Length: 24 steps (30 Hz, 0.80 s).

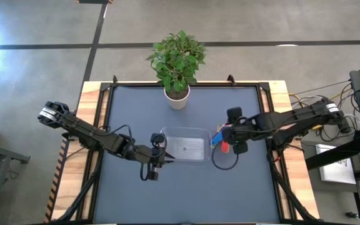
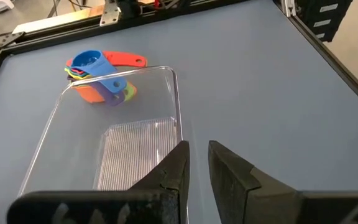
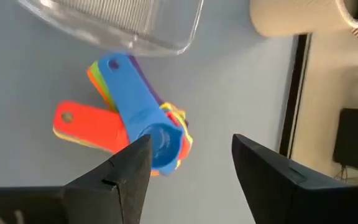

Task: Nest measuring cups in basket
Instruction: Adjust the stacked measuring cups

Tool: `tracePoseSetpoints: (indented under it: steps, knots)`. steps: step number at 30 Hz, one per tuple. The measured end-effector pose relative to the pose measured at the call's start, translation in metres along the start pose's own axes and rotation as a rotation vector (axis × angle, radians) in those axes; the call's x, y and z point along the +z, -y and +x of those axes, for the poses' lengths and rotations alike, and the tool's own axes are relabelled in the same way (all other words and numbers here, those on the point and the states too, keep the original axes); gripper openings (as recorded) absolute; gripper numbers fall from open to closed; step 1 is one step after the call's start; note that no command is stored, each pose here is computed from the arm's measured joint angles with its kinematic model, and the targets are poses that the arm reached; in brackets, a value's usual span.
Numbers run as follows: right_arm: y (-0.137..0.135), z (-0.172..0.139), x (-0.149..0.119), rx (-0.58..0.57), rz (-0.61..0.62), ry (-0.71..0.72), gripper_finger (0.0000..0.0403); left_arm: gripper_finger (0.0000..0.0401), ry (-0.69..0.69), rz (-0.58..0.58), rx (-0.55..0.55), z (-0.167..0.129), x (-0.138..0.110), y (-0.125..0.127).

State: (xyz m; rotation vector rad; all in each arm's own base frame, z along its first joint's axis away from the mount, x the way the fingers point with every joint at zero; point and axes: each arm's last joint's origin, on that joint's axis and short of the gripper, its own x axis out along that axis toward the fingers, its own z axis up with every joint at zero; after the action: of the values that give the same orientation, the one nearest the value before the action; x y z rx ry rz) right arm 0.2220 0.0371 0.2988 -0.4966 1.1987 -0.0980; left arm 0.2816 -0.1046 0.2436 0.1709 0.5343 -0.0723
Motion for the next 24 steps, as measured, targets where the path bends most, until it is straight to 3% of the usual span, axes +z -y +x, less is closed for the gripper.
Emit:
tracePoseSetpoints:
  steps: [7, 15, 24]
  knots:
    - [-0.006, 0.022, -0.011, 0.116, -0.015, -0.126, 0.0282, 0.0040, 0.022, -0.053, 0.002, -0.001, 0.007, -0.001]
    - [-0.015, 0.035, -0.017, 0.162, -0.171, -0.149, 0.0351, 0.0040, 0.046, -0.096, 0.000, -0.003, 0.015, -0.002]
    - [-0.023, 0.052, -0.017, 0.203, -0.363, -0.099, 0.0370, 0.0040, 0.050, -0.169, 0.002, -0.003, 0.016, -0.002]
